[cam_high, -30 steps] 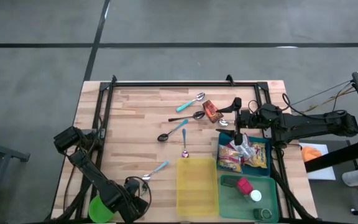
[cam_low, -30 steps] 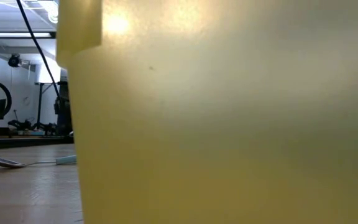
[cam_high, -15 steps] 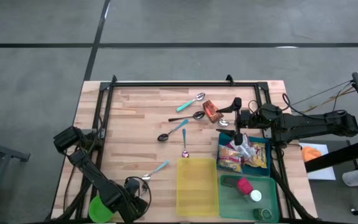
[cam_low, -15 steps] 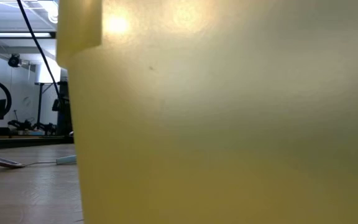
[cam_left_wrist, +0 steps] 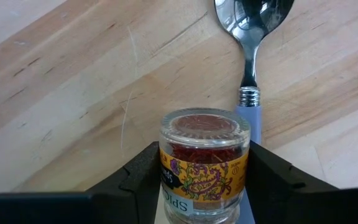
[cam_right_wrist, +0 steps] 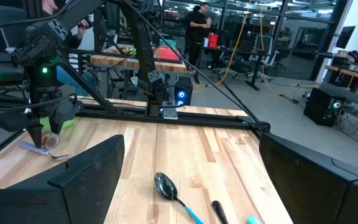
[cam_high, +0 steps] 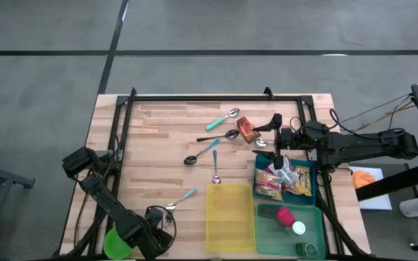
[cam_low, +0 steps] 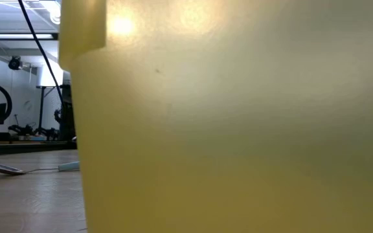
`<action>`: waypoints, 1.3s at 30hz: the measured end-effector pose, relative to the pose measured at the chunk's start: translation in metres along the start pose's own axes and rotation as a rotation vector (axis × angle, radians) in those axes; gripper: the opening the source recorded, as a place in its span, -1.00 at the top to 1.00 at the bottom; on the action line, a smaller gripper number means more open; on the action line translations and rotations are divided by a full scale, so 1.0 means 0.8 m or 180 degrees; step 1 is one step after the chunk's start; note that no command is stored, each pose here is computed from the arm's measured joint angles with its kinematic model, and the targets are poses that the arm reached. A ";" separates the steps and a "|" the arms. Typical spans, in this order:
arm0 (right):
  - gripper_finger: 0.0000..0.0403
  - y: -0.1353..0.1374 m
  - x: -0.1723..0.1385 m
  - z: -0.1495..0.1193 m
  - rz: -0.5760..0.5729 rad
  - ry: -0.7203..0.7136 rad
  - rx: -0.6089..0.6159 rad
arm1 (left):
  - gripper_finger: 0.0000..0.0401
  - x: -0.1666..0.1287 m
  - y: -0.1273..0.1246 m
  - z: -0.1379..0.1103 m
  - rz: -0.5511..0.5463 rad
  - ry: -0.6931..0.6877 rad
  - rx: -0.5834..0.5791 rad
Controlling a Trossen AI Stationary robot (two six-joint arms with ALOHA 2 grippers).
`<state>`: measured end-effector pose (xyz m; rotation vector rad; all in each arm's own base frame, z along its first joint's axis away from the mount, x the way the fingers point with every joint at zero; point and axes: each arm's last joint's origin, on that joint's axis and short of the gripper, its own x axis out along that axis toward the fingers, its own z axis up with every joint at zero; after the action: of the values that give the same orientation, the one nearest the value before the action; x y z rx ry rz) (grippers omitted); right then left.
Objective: Pick & Place Food Item
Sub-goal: Put the brown seasoning bottle into the green bin
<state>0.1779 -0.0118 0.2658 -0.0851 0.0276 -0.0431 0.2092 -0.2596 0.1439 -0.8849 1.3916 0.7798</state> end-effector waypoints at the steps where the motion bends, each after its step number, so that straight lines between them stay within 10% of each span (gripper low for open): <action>1: -0.84 0.000 0.000 0.000 0.0000 -0.0001 0.0000 | 0.11 0.000 0.000 0.000 -0.0002 0.0001 0.0000; 19: -0.84 0.000 0.000 0.000 0.0000 0.0000 0.0000 | 0.10 -0.066 0.014 0.015 -0.0518 -0.0478 0.0053; 39: -0.84 0.000 0.000 0.000 0.0001 0.0001 0.0000 | 0.10 -0.124 -0.048 0.043 -0.1711 -0.3317 0.1574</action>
<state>0.1779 -0.0118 0.2657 -0.0851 0.0280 -0.0427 0.2546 -0.2430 0.2445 -0.3126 0.3428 0.3358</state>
